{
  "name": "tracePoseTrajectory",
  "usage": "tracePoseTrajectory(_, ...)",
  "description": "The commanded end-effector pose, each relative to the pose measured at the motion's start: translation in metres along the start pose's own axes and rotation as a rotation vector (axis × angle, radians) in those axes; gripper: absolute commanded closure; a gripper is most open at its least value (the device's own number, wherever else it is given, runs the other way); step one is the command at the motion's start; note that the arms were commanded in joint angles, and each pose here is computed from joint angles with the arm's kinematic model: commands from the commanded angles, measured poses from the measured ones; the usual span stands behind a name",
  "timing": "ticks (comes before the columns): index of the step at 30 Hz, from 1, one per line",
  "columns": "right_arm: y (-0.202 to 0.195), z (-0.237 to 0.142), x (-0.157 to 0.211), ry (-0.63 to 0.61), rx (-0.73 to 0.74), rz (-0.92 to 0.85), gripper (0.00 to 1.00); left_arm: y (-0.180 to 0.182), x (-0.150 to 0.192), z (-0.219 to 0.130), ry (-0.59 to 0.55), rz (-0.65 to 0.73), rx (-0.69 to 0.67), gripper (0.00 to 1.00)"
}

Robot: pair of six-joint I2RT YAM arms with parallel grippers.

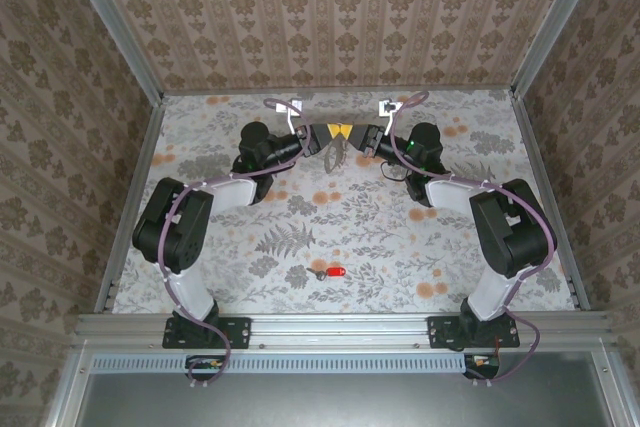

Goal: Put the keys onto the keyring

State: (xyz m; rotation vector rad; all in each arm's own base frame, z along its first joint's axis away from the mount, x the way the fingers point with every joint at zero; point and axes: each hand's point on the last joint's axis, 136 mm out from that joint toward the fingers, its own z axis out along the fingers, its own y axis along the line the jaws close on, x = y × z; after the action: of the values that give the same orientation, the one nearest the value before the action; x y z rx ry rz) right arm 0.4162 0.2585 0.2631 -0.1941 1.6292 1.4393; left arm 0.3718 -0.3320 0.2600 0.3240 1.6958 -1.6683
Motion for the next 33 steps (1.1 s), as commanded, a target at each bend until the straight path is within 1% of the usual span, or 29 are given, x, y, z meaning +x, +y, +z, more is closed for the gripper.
tracePoseTrajectory(1,0.0091,0.0023,-0.0019,-0.002,-0.036,-0.021,1.00,-0.0124,-0.0159,0.0009,-0.046,0.060,0.025,0.71)
tracePoseTrajectory(4,0.0094,0.0020,-0.0007,0.002,-0.037,-0.020,1.00,-0.0130,-0.0187,-0.0010,-0.059,0.071,0.018,0.71)
tracePoseTrajectory(6,0.0087,0.0016,0.0004,0.006,-0.036,-0.017,1.00,-0.0137,-0.0189,-0.0014,-0.058,0.075,0.018,0.73)
tracePoseTrajectory(13,0.0087,0.0020,0.0024,0.014,-0.038,-0.014,1.00,-0.0156,-0.0178,-0.0007,-0.052,0.076,0.025,0.91)
tracePoseTrajectory(18,0.0080,0.0014,0.0029,0.018,-0.034,-0.015,1.00,-0.0160,-0.0187,-0.0002,-0.052,0.080,0.027,1.00)
tracePoseTrajectory(32,0.0050,0.0012,0.0050,0.025,-0.018,-0.012,1.00,-0.0197,-0.0167,-0.0019,-0.044,0.111,0.029,1.00)
tracePoseTrajectory(33,0.0039,0.0007,0.0045,0.024,-0.014,-0.010,0.97,-0.0200,-0.0164,-0.0018,-0.042,0.114,0.028,1.00)
